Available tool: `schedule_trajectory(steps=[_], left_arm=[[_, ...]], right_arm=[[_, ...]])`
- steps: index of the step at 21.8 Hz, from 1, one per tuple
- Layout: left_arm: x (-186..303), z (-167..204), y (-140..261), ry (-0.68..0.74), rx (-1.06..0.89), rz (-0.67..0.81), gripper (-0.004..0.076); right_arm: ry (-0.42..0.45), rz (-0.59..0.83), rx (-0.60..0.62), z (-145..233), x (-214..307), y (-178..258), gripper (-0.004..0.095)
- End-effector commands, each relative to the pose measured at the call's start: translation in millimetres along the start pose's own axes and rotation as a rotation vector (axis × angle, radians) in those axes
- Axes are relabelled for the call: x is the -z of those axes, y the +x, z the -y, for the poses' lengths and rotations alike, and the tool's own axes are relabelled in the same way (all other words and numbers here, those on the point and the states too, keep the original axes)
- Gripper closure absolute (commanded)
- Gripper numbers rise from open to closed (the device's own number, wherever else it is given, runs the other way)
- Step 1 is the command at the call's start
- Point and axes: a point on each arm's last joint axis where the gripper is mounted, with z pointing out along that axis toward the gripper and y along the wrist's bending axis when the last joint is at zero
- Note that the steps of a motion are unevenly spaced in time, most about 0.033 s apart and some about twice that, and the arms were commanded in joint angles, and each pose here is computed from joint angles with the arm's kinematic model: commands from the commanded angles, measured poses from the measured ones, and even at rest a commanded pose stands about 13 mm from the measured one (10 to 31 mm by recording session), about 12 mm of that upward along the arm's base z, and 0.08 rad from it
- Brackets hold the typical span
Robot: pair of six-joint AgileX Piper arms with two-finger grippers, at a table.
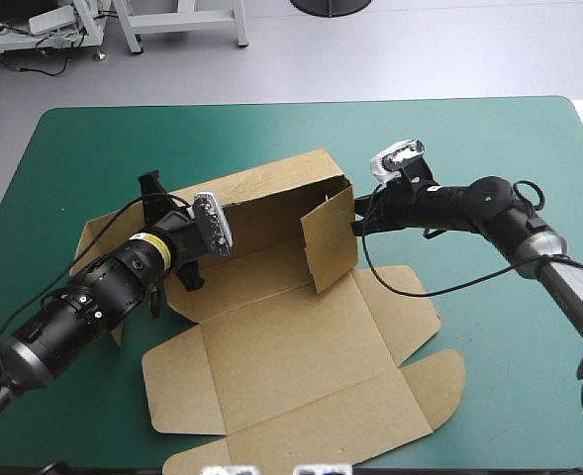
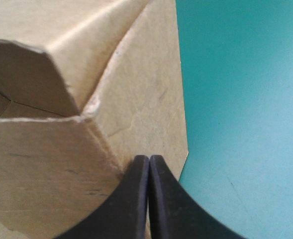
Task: Fold the box
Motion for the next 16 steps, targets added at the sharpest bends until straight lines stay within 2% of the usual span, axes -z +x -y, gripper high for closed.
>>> schedule_trajectory(steps=[1,2,3,4,5,7,8,16], left_arm=[[6.8,-7.6,-4.3,-0.027,0.050,0.038,0.0729],[6.8,-7.6,-4.3,-0.027,0.050,0.038,0.0729],[6.8,-7.6,-4.3,-0.027,0.050,0.038,0.0729],[6.8,-7.6,-4.3,-0.027,0.050,0.038,0.0729],[6.8,-7.6,-4.3,-0.027,0.050,0.038,0.0729],[6.8,-7.6,-4.3,-0.027,0.050,0.038,0.0729],[6.8,-7.6,-4.3,-0.027,0.050,0.038,0.0729],[6.8,-7.6,-4.3,-0.027,0.054,0.038,0.0729]], right_arm=[[0.009,0.091,0.085,-12.1,28.9,-20.4,0.0779],[0.009,0.085,0.092,-13.0,30.4,-20.3,0.0736],[-0.005,0.073,0.103,-15.1,31.9,-19.5,0.0615],[-0.013,0.068,0.104,-15.8,31.9,-19.0,0.0561],[-0.035,0.047,0.092,-16.3,29.2,-16.4,0.0433],[-0.055,0.023,0.076,-16.7,26.9,-13.7,0.0309],[-0.048,0.030,0.086,-16.1,26.9,-14.3,0.0286],[-0.056,0.042,0.129,-15.7,16.0,-13.4,0.0287]])
